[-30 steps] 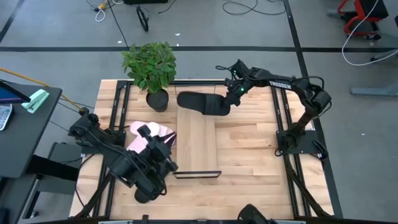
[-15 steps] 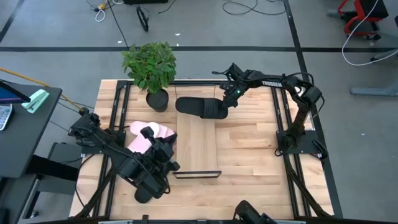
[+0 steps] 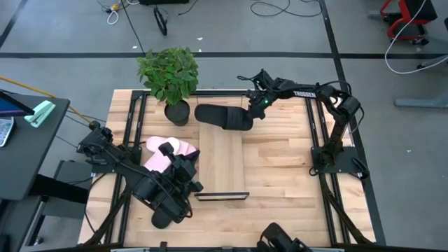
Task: Pick and place slides into the shelf
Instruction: Put the bottom black slipper on the shelf
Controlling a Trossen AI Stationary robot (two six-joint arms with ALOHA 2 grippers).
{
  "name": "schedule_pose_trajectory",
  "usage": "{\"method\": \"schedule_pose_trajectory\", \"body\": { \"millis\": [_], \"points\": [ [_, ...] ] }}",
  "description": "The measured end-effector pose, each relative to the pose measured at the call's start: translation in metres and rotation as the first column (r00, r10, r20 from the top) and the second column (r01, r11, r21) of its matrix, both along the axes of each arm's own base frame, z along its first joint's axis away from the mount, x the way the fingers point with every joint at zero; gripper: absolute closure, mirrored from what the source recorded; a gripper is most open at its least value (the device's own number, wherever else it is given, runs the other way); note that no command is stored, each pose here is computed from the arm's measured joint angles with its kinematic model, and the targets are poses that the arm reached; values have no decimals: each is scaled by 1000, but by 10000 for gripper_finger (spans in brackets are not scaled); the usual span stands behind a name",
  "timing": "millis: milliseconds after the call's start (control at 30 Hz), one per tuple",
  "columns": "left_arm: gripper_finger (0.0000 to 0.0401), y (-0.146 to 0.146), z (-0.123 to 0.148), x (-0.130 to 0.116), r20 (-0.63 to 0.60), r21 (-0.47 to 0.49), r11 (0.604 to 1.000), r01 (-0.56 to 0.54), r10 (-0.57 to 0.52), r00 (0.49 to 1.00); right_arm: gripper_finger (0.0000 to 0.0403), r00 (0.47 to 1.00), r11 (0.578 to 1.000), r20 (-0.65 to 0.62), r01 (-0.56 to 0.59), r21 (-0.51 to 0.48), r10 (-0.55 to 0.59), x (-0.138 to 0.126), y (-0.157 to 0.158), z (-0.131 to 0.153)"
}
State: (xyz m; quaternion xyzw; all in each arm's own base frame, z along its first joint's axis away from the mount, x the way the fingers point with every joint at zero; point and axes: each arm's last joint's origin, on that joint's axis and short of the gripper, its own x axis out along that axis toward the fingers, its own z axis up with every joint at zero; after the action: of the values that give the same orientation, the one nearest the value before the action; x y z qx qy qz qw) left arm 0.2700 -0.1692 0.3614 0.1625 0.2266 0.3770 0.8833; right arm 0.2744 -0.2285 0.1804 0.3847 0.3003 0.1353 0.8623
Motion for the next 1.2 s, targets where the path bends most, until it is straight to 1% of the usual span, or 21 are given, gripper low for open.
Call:
{"method": "schedule_pose_trajectory", "body": {
  "millis": [167, 333, 467, 600, 700, 800, 933, 1067, 1200],
  "points": [
    [392, 0, 0, 0, 3, -3, 1000, 0, 0, 1000, 355, 1000, 1000, 9, 18, -16, -18, -2, -5, 1],
    [382, 0, 0, 0, 4, -3, 1000, 0, 0, 1000, 355, 999, 999, 13, 37, -28, -37, -5, -9, 1],
    [380, 0, 0, 0, 4, -3, 1000, 0, 0, 1000, 355, 999, 999, 9, 47, -20, -47, -6, -11, 1],
    [386, 1, 0, 1, 4, -4, 1000, -4, 4, 1000, 355, 999, 999, 16, 42, -13, -42, -5, -10, 1],
    [393, 2, 0, 2, 4, -3, 1000, -7, 7, 1000, 355, 999, 999, 10, 41, 4, -41, -4, -11, -4],
    [394, 3, 0, 2, 4, -4, 1000, -11, 11, 1000, 355, 999, 999, -12, 38, 35, -38, -2, -13, -15],
    [383, 3, 0, 2, 1, -1, 1000, -10, 10, 1000, 355, 999, 997, -35, 42, 61, -40, 0, -17, -26],
    [373, 3, 0, 2, 1, -1, 1000, -10, 10, 1000, 355, 998, 996, -41, 49, 72, -46, 7, -25, -30],
    [378, 3, 0, 2, -1, 0, 1000, -9, 9, 1000, 355, 998, 995, -51, 47, 88, -42, 14, -32, -32]
  ]
}}
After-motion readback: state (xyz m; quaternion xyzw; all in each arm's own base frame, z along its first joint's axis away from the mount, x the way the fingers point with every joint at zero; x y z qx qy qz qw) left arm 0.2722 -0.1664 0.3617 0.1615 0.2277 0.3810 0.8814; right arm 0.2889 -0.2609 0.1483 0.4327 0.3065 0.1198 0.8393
